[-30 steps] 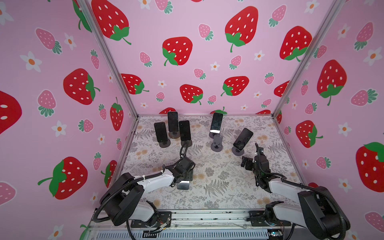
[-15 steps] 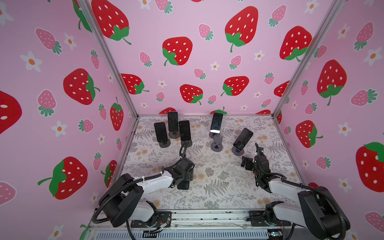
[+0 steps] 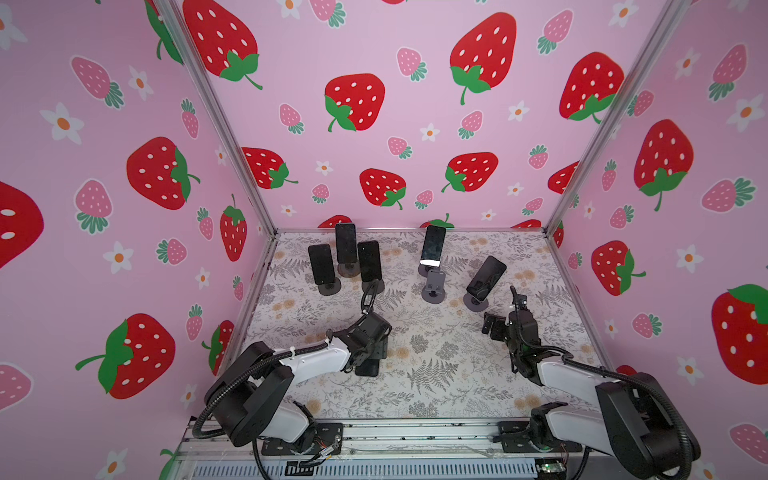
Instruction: Remove the phone from the phone stand
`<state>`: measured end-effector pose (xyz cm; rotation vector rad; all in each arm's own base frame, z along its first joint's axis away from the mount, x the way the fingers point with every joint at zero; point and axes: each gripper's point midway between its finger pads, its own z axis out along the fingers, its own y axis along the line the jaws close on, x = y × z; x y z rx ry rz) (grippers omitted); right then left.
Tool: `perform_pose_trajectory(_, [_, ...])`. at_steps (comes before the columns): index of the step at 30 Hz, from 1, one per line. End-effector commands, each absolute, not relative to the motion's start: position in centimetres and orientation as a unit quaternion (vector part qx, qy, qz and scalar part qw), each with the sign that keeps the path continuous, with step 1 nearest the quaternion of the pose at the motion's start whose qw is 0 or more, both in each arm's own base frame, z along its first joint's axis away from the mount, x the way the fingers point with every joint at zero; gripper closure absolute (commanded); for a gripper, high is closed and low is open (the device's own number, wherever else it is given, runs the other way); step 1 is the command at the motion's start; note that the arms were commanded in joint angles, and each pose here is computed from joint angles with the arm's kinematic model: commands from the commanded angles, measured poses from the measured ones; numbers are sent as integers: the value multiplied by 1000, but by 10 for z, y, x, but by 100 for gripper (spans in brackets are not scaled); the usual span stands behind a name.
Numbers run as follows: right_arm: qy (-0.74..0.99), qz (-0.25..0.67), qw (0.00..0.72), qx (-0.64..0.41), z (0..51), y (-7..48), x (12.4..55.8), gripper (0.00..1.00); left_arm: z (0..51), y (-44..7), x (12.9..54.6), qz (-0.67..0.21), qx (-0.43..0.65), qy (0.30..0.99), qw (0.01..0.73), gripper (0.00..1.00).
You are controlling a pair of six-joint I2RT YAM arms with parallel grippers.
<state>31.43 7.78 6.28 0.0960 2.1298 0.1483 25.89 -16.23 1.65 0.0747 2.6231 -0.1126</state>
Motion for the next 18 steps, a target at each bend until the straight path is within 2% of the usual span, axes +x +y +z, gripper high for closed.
perform_pose_trajectory(1, [870,61,486,46,68,78,316,0,-23,-143,212,-12,27,990,139,22])
perform_pose_trajectory(18, [869,61,489,47,69,78,317,0,-30,-140,202,11,33,992,123,21])
